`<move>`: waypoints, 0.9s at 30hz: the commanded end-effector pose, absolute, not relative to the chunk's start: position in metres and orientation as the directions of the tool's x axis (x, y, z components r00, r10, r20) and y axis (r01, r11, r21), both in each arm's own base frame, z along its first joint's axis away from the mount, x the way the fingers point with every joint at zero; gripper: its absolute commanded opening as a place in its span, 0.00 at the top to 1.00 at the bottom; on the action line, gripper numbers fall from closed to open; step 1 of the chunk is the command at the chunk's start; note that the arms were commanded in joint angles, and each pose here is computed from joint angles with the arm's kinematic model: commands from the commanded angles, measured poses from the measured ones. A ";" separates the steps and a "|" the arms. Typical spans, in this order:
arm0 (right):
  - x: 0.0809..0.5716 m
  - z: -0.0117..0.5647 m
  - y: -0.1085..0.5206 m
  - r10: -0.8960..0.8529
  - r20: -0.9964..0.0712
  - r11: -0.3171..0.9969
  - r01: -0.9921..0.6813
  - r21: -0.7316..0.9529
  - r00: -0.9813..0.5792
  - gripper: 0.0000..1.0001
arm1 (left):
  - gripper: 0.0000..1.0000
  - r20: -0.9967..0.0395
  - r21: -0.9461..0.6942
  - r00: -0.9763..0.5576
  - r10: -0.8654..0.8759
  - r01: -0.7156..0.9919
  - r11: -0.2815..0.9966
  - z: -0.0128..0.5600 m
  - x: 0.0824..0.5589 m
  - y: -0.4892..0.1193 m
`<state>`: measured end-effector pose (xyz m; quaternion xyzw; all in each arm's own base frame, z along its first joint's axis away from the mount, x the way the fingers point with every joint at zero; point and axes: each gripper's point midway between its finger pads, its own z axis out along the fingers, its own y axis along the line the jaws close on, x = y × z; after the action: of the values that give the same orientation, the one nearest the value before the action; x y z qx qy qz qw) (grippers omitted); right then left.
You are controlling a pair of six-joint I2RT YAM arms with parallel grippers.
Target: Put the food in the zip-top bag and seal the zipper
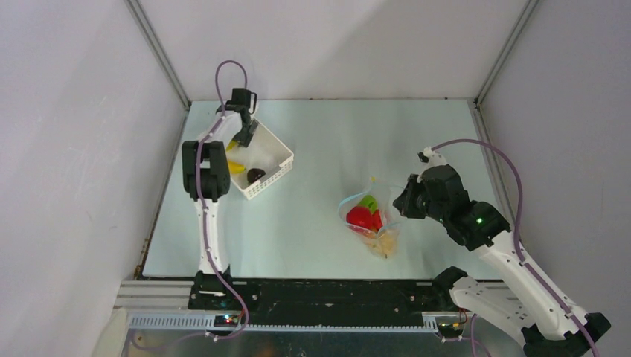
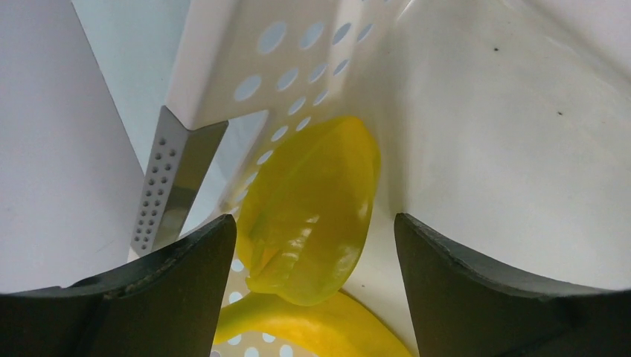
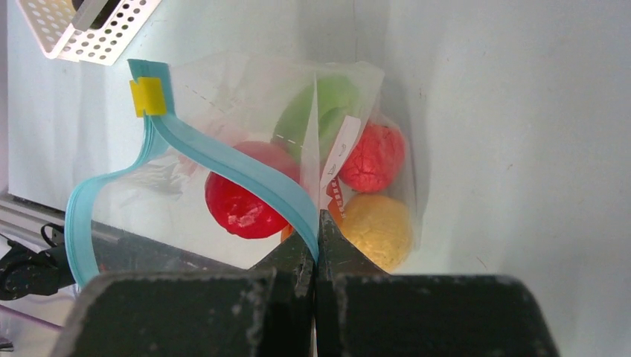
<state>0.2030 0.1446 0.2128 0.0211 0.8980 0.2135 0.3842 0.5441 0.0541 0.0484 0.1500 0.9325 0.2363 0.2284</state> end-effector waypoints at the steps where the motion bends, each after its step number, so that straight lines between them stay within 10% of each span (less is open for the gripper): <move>1: 0.211 0.233 0.140 0.213 -0.726 0.912 -0.134 0.388 -0.654 1.00 | 0.18 -0.309 0.576 -0.852 0.422 0.185 0.796 0.057 0.551 0.057; 17: 0.213 0.236 0.139 0.202 -0.734 0.915 -0.143 0.378 -0.648 1.00 | 0.73 -0.308 0.625 -0.832 0.461 0.189 0.758 0.056 0.546 0.050; 27: 0.213 0.239 0.140 0.200 -0.743 0.910 -0.160 0.382 -0.638 1.00 | 0.84 -0.388 0.635 -0.805 0.448 0.119 0.763 0.086 0.539 0.052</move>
<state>0.2058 0.1398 0.2152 0.0128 0.8972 0.2018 0.3925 0.5341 0.0536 0.0478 0.1741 0.9088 0.3050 0.2253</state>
